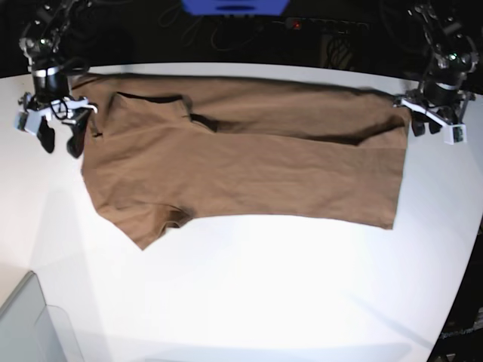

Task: Layout the t-shirt on the table in an organized manner, then fold the t-shirt properly
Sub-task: 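Move both grippers down along the shirt sides and grasp the hem corners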

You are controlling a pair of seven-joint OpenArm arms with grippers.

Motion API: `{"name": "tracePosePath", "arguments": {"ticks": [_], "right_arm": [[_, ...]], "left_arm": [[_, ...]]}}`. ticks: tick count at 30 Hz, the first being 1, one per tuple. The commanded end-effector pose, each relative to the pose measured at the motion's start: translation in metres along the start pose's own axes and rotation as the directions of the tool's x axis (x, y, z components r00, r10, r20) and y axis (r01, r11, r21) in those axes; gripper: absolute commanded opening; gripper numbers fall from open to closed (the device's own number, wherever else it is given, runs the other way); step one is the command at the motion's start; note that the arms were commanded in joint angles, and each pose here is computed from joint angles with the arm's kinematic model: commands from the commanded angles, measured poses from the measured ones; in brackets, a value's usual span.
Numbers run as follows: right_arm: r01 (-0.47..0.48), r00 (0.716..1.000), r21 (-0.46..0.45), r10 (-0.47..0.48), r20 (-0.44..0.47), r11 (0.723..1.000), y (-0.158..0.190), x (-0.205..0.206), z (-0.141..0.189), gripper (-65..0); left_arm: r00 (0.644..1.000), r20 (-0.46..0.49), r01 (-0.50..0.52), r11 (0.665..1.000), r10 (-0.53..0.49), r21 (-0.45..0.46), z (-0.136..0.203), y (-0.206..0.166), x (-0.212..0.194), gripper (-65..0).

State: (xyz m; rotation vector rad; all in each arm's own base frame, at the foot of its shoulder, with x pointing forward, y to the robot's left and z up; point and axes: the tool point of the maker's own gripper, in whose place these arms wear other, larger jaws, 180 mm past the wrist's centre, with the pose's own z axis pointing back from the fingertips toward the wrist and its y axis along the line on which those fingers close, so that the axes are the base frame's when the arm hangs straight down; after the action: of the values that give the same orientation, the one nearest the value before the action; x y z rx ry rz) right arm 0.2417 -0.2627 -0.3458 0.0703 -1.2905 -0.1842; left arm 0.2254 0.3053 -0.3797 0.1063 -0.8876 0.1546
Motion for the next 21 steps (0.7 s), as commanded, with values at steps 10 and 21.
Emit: {"name": "tracePosePath", "arguments": {"ticks": [10, 21], "right_arm": [[-0.081, 0.991, 0.125, 0.093, -0.092, 0.989, 0.009, 0.008, -0.107, -24.1], [-0.131, 0.970, 0.125, 0.154, -0.189, 0.983, 0.011, 0.000, -0.166, -24.1]], "left_arm": [[0.983, 0.184, -0.015, 1.000, 0.015, -0.003, -0.013, -0.003, 0.074, -40.6], [0.975, 0.222, 0.016, 0.999, -0.024, 0.039, -0.033, -0.004, 0.108, -38.9]]}}
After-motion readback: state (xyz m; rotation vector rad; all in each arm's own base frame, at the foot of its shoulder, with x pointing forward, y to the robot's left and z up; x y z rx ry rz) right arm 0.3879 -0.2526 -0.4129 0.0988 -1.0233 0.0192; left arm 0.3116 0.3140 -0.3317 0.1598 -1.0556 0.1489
